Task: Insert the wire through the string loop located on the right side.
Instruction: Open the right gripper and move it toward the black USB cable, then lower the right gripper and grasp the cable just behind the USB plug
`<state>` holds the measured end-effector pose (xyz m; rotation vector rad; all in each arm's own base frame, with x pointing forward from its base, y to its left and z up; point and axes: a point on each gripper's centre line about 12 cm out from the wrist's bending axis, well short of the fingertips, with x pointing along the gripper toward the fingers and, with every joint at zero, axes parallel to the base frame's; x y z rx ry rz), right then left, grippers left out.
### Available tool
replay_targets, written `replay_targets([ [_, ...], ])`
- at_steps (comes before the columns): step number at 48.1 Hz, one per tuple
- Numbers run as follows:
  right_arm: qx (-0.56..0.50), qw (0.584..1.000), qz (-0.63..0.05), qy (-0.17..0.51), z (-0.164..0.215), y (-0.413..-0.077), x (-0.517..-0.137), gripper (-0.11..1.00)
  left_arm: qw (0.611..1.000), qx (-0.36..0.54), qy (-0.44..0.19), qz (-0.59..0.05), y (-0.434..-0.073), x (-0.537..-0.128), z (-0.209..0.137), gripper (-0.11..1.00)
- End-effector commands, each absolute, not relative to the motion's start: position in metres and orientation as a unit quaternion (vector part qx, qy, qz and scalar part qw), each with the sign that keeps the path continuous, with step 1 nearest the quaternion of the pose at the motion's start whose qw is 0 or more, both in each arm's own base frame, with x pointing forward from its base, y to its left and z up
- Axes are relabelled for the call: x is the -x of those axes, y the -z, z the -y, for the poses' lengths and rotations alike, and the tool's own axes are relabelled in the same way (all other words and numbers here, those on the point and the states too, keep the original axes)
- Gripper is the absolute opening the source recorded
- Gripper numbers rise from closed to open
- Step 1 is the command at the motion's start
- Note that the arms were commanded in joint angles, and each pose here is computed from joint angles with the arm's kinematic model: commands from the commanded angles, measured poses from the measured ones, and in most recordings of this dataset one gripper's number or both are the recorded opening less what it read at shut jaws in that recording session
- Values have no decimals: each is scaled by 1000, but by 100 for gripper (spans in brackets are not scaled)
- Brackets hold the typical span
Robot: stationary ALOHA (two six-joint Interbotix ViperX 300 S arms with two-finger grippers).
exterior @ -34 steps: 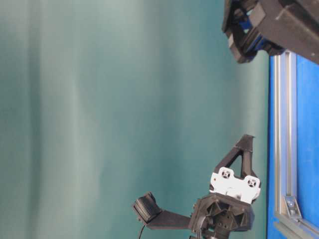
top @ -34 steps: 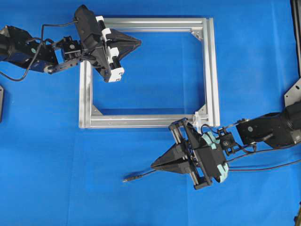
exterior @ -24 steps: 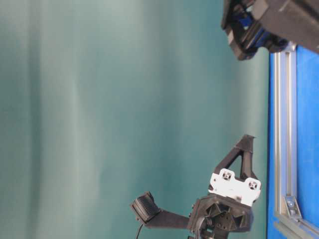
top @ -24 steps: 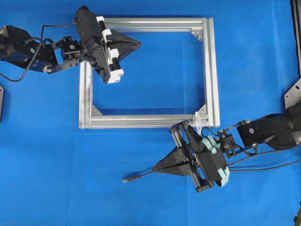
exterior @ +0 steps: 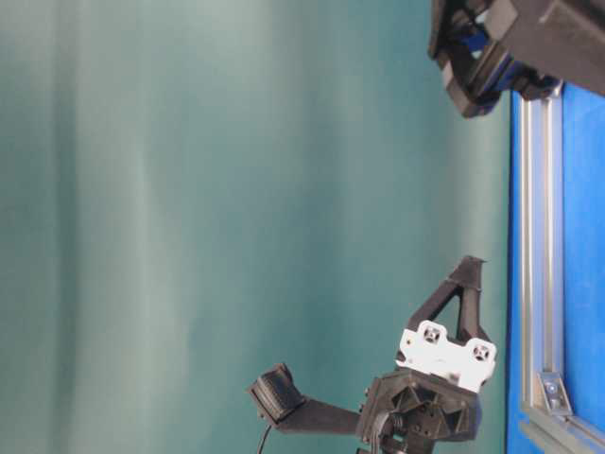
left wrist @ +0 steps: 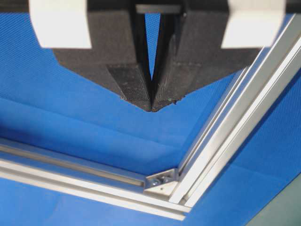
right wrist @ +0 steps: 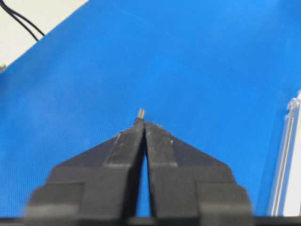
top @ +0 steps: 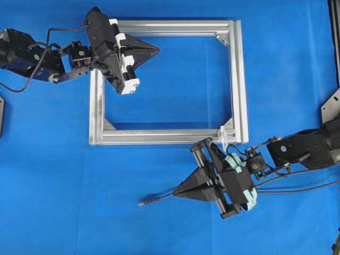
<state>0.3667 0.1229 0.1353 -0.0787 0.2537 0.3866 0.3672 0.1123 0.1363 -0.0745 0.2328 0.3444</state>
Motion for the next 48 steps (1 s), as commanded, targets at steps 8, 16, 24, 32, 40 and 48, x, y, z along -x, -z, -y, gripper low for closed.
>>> replay_targets([
  [8, 28, 975, -97, -196, -128, -156, -370, 49, 981, 32, -169, -91, -153, -371, -112, 0],
  [16, 23, 976, -102, -193, -128, -155, -370, 91, 981, 33, -169, -90, -154, -371, -113, 0],
  [24, 18, 977, -102, -188, -127, -155, -371, 90, 981, 34, -169, -90, -154, -371, -113, 0],
  [32, 18, 977, -102, -187, -127, -155, -371, 90, 981, 34, -169, -90, -154, -371, -112, 0],
  [40, 13, 977, -114, -180, -126, -147, -372, 90, 981, 34, -169, -89, -154, -371, -113, 0],
  [48, 7, 977, -130, -171, -125, -133, -377, 90, 981, 34, -169, -90, -154, -371, -112, 0],
])
